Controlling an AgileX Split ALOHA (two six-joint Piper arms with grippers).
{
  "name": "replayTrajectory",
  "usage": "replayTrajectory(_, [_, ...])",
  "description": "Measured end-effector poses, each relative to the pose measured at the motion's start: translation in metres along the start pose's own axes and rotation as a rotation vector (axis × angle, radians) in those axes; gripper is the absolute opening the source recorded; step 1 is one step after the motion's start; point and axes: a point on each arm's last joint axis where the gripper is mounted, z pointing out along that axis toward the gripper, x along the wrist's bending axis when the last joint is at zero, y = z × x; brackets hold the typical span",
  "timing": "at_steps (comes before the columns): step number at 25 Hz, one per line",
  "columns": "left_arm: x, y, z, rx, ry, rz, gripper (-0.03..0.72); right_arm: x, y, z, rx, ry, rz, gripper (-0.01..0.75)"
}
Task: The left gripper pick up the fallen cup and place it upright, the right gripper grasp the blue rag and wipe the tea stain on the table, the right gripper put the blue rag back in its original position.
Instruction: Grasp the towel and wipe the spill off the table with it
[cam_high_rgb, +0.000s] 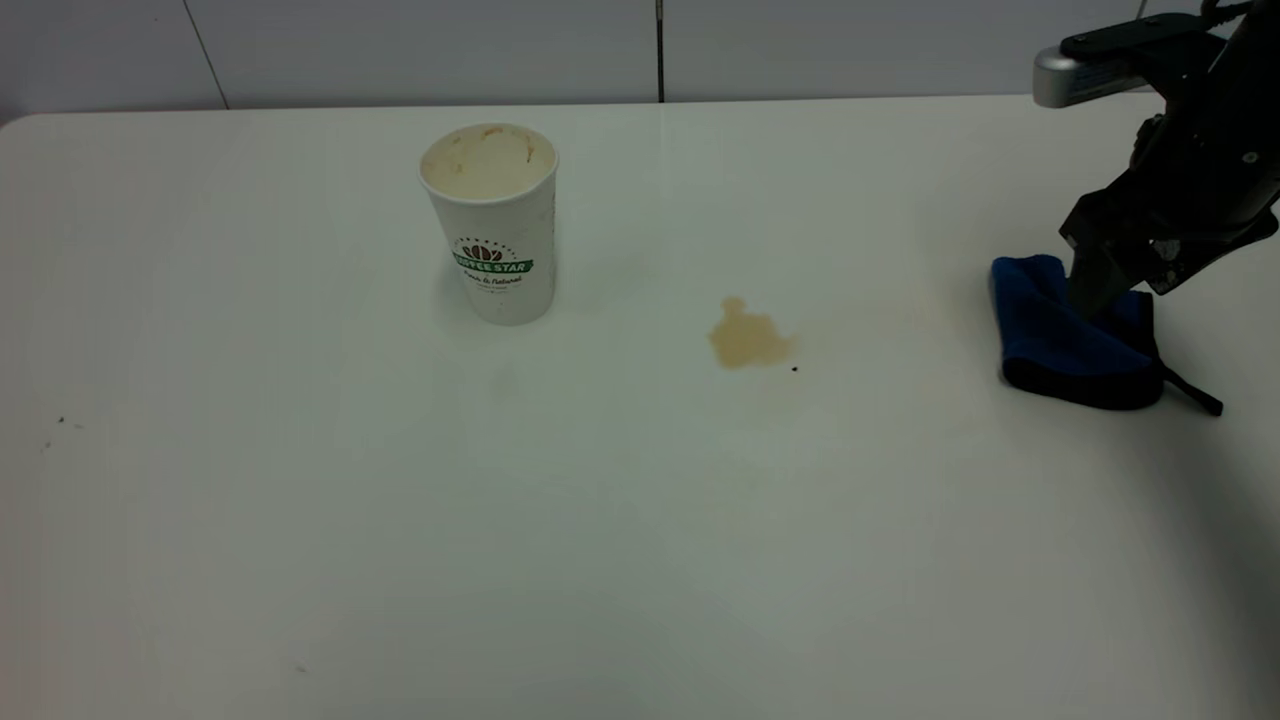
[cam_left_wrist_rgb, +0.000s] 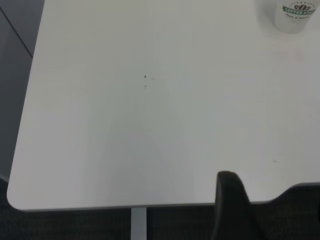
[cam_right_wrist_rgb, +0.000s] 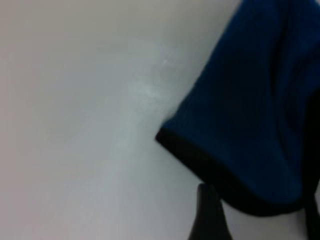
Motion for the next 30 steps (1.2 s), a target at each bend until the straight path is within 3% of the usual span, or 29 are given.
replayTrajectory(6, [0.000, 0.000, 0.000, 0.000, 0.000, 0.000, 0.443, -0.021, 0.010, 0.030, -0.006, -0.016, 0.031, 0.590])
replayTrajectory(18, [0.000, 0.000, 0.000, 0.000, 0.000, 0.000, 0.443, -0.020, 0.001, 0.070, 0.034, 0.006, 0.071, 0.572])
replayTrajectory(20, [0.000, 0.000, 0.000, 0.000, 0.000, 0.000, 0.443, -0.018, 0.002, 0.071, 0.028, 0.005, 0.056, 0.503])
replayTrajectory(24, [0.000, 0.000, 0.000, 0.000, 0.000, 0.000, 0.443, -0.005, 0.007, 0.072, 0.017, 0.010, 0.000, 0.158])
replayTrajectory(25, [0.000, 0.000, 0.000, 0.000, 0.000, -0.001, 0.443, 0.000, 0.009, 0.072, 0.004, 0.008, -0.013, 0.102])
replayTrajectory(30, [0.000, 0.000, 0.000, 0.000, 0.000, -0.001, 0.443, 0.041, 0.029, 0.077, -0.072, 0.017, -0.100, 0.084])
